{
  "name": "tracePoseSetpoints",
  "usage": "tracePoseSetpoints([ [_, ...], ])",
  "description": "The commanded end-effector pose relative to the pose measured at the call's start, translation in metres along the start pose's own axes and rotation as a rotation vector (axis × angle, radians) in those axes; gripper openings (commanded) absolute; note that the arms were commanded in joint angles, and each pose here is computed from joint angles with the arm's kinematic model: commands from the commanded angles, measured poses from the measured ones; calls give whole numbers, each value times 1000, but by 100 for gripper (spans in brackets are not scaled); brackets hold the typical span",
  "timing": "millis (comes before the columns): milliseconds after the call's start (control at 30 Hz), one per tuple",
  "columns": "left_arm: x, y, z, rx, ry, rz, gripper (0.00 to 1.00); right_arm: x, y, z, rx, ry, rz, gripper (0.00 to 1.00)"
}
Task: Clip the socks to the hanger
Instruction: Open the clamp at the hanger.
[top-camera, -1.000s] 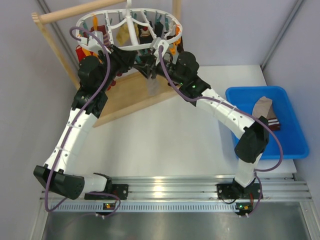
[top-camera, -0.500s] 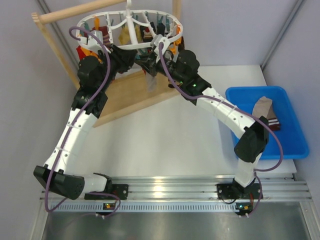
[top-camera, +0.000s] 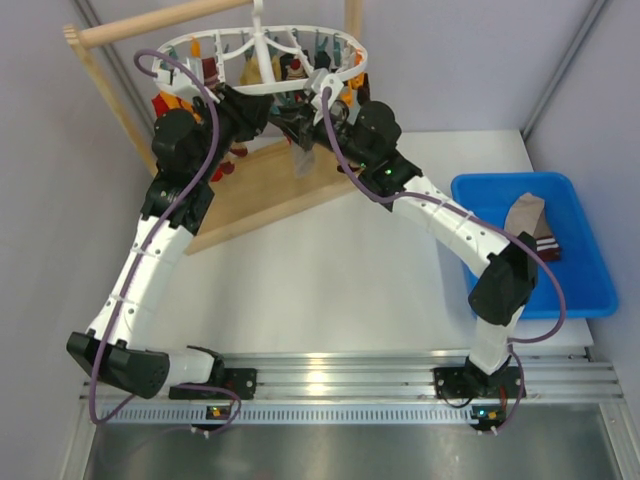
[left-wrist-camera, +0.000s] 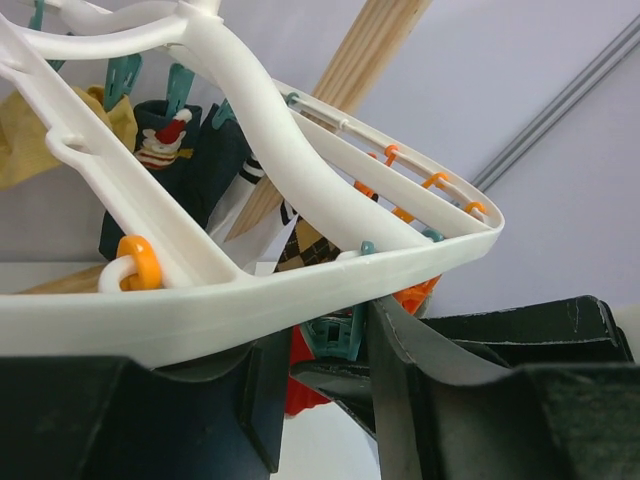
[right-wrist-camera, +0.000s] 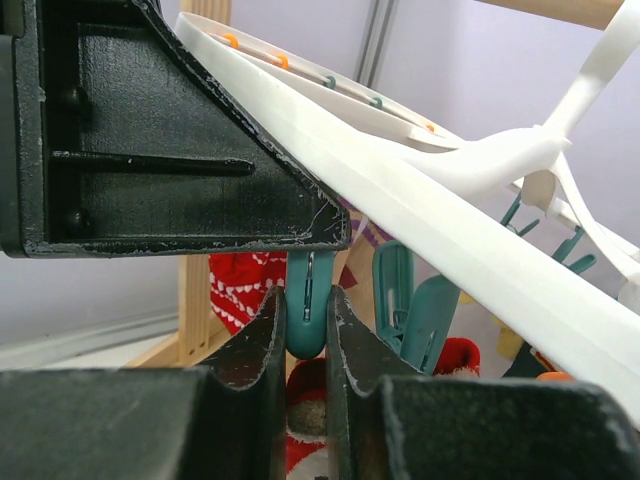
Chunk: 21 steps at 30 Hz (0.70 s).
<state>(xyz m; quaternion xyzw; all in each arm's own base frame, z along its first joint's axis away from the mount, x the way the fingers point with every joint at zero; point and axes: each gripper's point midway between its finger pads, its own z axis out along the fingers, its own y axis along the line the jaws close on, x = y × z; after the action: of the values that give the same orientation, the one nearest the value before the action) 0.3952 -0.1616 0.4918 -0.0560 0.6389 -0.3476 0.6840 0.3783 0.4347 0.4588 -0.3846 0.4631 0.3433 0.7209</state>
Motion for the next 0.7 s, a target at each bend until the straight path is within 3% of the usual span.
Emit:
tracePoseSetpoints([
  [0,-78,-12,1,11,-268,26,39,-13,24,-8,-93,-15,-7,0],
  [67,-78,-13,2,17,-266,27,31,-14,25,-9,-94,-16,-9,0],
  [100,-76,-13,3,20,-261,21,20,-13,25,-9,-97,-9,-8,0],
  [167,-71,-12,5,22,-245,14,8,-14,25,-10,-97,-5,-9,0],
  [200,-69,-10,6,19,-239,4,3,-13,25,-11,-98,-1,-13,3],
  [233,-62,-12,7,36,-209,2,0,-14,25,-12,-99,5,-14,16],
  [300,-54,-10,8,38,-188,-9,0,-14,24,-16,-92,12,-21,32],
  [333,-51,-9,9,36,-179,-12,0,-21,24,-20,-90,7,-27,46],
  [433,-41,-3,9,28,-155,-20,0,-34,23,-32,-83,9,-34,67],
  [533,-31,2,10,19,-131,-23,0,-46,19,-50,-62,19,-31,80],
  [667,-25,4,8,20,-117,-14,0,-57,1,-86,-7,53,-26,88],
])
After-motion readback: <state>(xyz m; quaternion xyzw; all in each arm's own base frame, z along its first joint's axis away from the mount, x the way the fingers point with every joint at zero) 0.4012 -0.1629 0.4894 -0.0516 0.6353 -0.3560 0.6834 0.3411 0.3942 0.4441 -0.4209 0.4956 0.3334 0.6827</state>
